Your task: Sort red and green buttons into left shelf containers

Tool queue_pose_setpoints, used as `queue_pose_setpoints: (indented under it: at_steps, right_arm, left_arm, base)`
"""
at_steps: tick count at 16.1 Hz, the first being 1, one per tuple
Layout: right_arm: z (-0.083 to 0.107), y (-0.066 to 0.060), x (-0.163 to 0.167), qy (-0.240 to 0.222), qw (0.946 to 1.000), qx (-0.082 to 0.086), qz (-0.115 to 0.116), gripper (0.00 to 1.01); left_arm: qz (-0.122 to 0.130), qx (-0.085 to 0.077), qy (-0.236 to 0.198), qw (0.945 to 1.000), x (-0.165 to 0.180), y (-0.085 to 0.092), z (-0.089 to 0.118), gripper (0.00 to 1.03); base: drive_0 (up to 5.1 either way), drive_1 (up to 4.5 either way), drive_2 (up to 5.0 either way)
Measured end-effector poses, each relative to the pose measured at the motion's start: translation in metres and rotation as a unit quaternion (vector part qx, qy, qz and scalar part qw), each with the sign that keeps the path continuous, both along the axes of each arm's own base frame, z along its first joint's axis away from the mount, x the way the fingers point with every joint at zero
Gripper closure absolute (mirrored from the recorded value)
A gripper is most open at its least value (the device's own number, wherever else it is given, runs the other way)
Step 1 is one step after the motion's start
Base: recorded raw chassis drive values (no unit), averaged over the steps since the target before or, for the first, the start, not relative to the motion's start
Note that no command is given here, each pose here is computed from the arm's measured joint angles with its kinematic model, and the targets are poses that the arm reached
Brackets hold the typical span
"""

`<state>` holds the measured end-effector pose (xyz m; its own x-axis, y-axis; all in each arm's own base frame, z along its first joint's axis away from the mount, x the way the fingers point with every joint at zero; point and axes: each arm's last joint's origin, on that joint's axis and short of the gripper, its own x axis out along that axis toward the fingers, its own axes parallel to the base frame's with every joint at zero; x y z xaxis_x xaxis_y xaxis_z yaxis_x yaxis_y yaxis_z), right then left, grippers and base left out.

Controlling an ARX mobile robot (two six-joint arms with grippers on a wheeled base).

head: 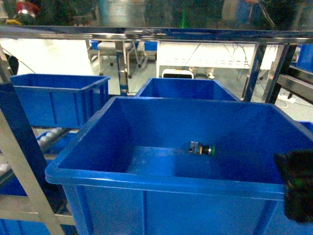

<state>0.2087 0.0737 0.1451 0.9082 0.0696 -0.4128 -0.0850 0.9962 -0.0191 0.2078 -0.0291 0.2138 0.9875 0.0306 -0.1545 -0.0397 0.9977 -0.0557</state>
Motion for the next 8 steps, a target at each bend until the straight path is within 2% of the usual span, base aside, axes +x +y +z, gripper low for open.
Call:
queue_pose_setpoints:
  at_steps: [1, 2, 3, 4, 5, 6, 7, 8]
  right_arm:
    - [-0.001, -0.006, -0.016, -0.018, 0.9997, -0.015, -0.01, 0.03]
    - [0.0, -0.012, -0.031, -0.024, 0.9994, -0.022, -0.015, 0.03]
    - [0.002, -0.016, -0.052, -0.05, 0.9977, -0.041, -0.018, 0.03]
    - [0.002, -0.019, -0.071, -0.063, 0.9964, -0.057, -0.003, 0.03]
    - [0.01, -0.025, -0.088, -0.087, 0.9942, -0.063, -0.003, 0.03]
    - [0.019, -0.033, -0.1, -0.121, 0.9907, -0.061, -0.004, 0.03]
    - [0.027, -0.045, -0.108, -0.16, 0.9855, -0.054, -0.021, 0.03]
    - [0.028, -0.052, -0.111, -0.167, 0.9842, -0.049, -0.034, 0.03]
  left_arm:
    - [0.0, 0.0, 0.0, 1.0, 0.0, 0.0, 0.0, 0.75]
    - [0.0, 0.0, 0.0, 1.0, 0.0, 0.0, 0.0, 0.75]
    - [0.0, 0.0, 0.0, 1.0, 0.0, 0.0, 0.0, 0.75]
    - [0.0, 0.0, 0.0, 1.0, 0.0, 0.0, 0.0, 0.75]
    - [0.0, 0.0, 0.0, 1.0, 0.0, 0.0, 0.0, 0.75]
    - [0.0, 0.0, -0.001, 1.0, 0.0, 0.0, 0.0, 0.75]
    - [0.0, 0.0, 0.0, 1.0, 0.0, 0.0, 0.0, 0.75]
    - [0.0, 0.0, -0.001, 1.0, 0.0, 0.0, 0.0, 0.75]
  base:
    - [0.0, 0.0, 0.0]
    - [0.0, 0.0, 0.0]
    - [0.0, 0.0, 0.0]
    - [0.0, 0.0, 0.0]
    - [0.0, 0.0, 0.0]
    - [0.0, 0.0, 0.0]
    - [0.0, 0.0, 0.0]
    - [0.0, 0.0, 0.0]
